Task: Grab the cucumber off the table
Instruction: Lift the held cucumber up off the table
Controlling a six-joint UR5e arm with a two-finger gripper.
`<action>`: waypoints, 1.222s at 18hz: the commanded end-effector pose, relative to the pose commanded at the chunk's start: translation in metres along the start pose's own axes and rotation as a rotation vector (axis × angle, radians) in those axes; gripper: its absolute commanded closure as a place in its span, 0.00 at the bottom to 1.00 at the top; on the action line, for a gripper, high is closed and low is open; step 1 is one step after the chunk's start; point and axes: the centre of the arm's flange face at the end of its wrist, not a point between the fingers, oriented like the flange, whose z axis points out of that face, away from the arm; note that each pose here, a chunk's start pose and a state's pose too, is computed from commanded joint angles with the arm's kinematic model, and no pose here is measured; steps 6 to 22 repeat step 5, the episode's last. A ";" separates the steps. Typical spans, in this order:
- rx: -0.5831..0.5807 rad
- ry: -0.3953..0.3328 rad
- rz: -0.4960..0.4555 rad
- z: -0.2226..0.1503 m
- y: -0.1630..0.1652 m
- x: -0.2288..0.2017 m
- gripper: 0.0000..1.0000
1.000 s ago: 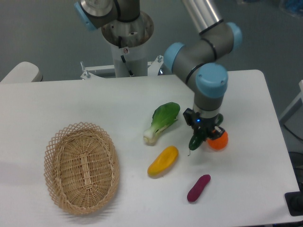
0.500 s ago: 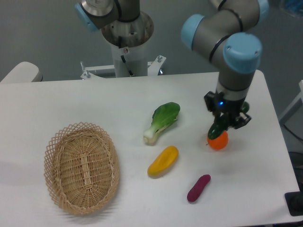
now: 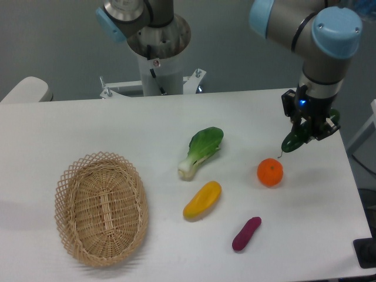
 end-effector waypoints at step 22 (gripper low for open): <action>0.000 -0.005 -0.002 -0.002 -0.004 -0.001 0.86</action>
